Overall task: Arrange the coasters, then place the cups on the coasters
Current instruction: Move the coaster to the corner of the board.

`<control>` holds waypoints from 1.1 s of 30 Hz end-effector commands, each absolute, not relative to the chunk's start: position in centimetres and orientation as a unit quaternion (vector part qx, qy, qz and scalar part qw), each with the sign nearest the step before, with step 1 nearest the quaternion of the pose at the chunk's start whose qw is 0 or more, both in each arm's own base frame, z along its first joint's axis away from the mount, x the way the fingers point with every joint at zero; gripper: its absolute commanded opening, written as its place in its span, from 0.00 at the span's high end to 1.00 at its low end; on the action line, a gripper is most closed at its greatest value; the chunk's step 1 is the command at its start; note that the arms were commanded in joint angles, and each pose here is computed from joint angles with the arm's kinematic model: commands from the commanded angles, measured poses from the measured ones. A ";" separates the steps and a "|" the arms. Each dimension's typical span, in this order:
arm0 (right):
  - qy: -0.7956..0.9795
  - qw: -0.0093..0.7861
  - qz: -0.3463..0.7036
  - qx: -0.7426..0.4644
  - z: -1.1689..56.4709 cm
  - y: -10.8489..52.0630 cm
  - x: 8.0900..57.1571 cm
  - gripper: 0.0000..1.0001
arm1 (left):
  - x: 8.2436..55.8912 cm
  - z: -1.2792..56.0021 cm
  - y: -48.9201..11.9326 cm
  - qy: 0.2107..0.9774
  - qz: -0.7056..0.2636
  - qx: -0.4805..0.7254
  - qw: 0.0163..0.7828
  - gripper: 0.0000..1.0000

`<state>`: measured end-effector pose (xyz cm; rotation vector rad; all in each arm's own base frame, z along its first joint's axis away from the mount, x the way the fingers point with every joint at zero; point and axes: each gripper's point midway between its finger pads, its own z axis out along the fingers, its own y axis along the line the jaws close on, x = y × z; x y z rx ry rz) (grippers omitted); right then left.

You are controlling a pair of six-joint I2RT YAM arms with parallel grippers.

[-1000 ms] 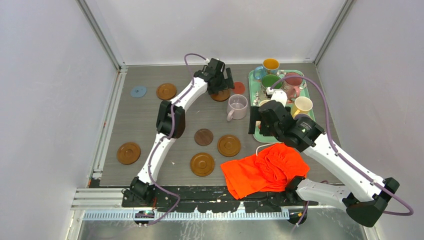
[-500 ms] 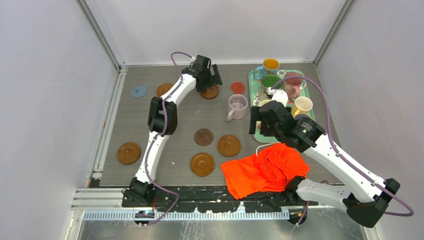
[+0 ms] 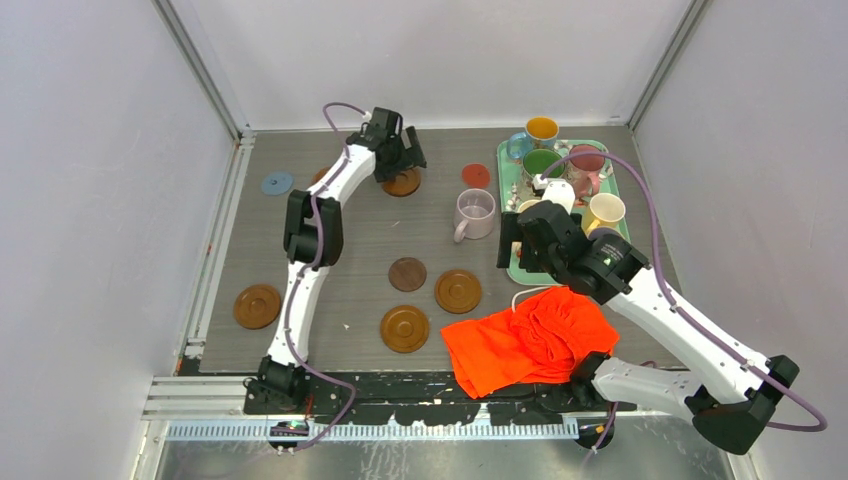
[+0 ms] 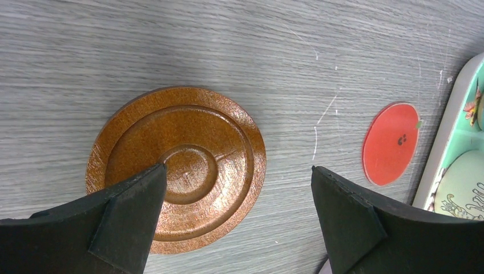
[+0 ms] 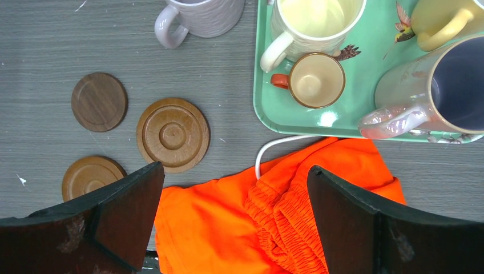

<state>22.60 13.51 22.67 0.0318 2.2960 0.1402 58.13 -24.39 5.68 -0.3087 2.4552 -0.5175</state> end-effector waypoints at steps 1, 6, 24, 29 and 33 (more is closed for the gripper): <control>0.904 0.421 0.066 0.019 23.2 14.0 23.1 0.00 | 57.3 5.8 -22.2 0.935 -0.173 -0.114 0.288 0.00; 0.904 0.421 0.068 0.018 23.3 14.2 23.3 0.00 | 57.0 5.7 -21.6 0.936 -0.166 -0.113 0.287 0.00; 0.902 0.426 0.069 0.012 23.9 14.3 23.5 0.00 | 57.1 6.7 -20.8 0.935 -0.169 -0.099 0.295 0.00; 0.900 0.430 0.070 0.013 24.5 14.4 23.6 0.00 | 58.2 9.6 -21.7 0.922 -0.193 -0.083 0.324 0.00; 0.900 0.432 0.062 0.011 24.6 14.3 23.8 0.00 | 58.8 12.4 -23.1 0.909 -0.222 -0.065 0.346 0.00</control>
